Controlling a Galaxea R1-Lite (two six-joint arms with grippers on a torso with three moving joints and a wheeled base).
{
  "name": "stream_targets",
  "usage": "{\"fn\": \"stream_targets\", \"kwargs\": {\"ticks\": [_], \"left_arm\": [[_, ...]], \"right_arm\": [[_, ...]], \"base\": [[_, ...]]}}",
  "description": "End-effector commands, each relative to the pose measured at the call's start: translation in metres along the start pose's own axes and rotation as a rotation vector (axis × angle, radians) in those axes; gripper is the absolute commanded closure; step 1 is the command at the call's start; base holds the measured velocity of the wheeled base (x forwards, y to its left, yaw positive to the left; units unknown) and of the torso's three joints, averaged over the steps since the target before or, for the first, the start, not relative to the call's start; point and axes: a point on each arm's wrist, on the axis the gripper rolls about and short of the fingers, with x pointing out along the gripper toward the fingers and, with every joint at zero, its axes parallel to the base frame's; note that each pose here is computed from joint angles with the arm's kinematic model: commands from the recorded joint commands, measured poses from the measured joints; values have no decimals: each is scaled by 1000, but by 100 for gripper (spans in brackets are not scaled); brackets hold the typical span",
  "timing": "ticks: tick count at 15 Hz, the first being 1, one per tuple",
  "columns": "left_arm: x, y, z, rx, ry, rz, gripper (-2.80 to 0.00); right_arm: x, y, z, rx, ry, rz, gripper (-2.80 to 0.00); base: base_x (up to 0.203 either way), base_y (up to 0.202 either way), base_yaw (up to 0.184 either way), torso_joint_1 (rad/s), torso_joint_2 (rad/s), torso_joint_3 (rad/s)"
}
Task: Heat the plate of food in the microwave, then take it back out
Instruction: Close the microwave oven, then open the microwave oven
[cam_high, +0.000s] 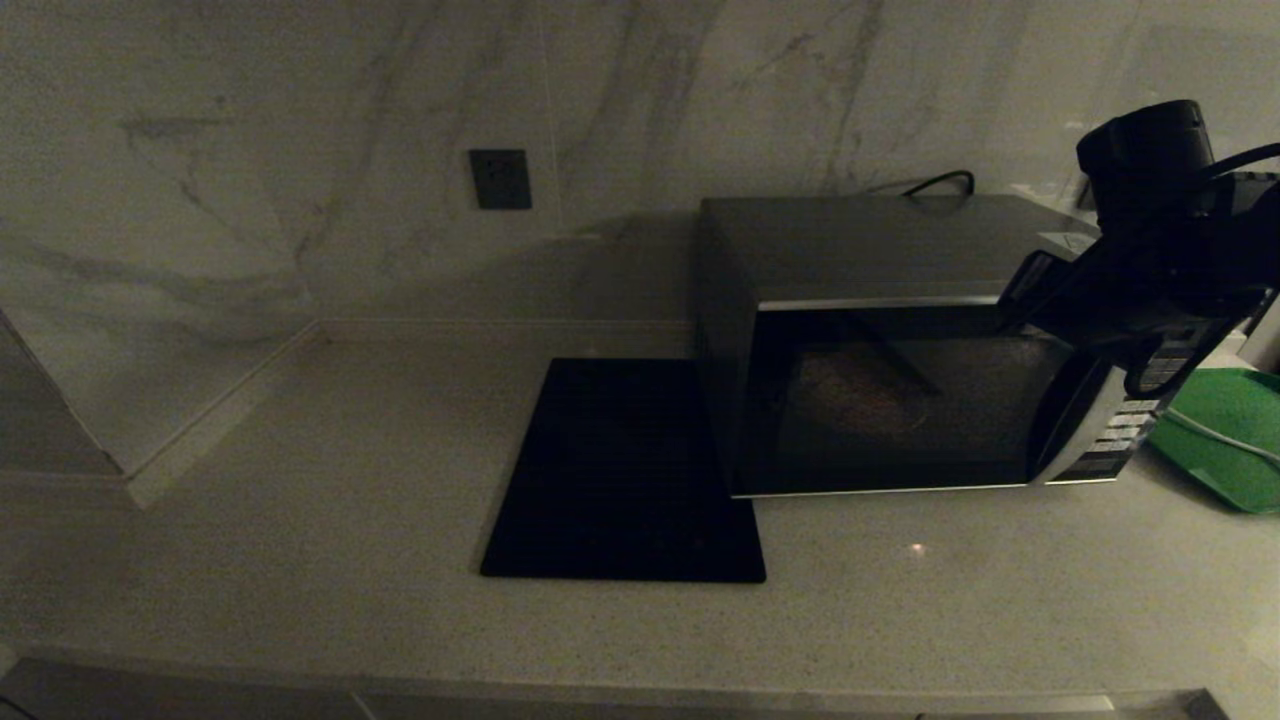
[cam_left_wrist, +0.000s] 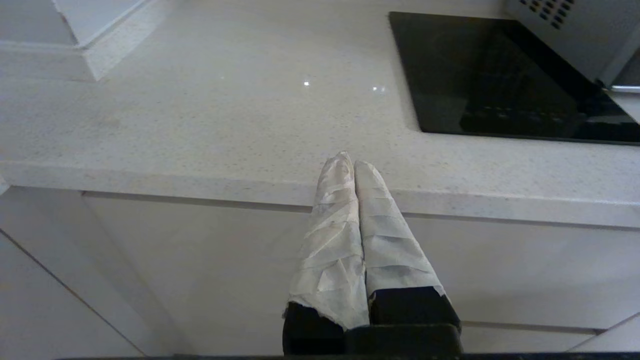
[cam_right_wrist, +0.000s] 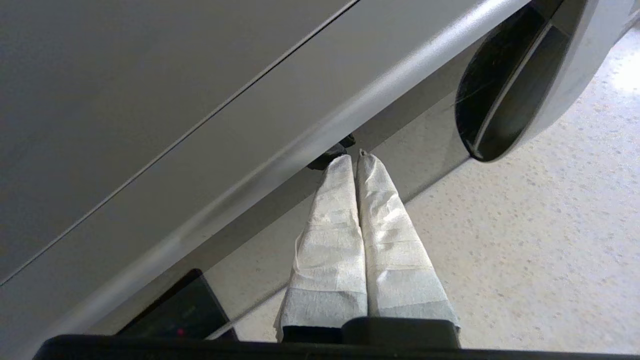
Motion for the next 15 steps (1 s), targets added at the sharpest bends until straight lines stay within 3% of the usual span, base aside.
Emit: {"fn": "stream_targets", "kwargs": {"ticks": [1, 4, 10, 13, 15], "left_arm": [[0, 0, 0, -1, 0, 1, 0], [0, 0, 0, -1, 0, 1, 0], [0, 0, 0, -1, 0, 1, 0], [0, 0, 0, -1, 0, 1, 0], [0, 0, 0, -1, 0, 1, 0]], "right_arm": [[3, -1, -4, 5, 2, -2, 0], [-8, -8, -3, 5, -3, -5, 0], [-62, -52, -5, -23, -10, -31, 0], [-90, -77, 9, 19, -31, -36, 0], [-98, -94, 24, 65, 8, -22, 0]], "base": [[0, 0, 0, 0, 0, 0], [0, 0, 0, 0, 0, 0], [0, 0, 0, 0, 0, 0], [0, 0, 0, 0, 0, 0], [0, 0, 0, 0, 0, 0]]}}
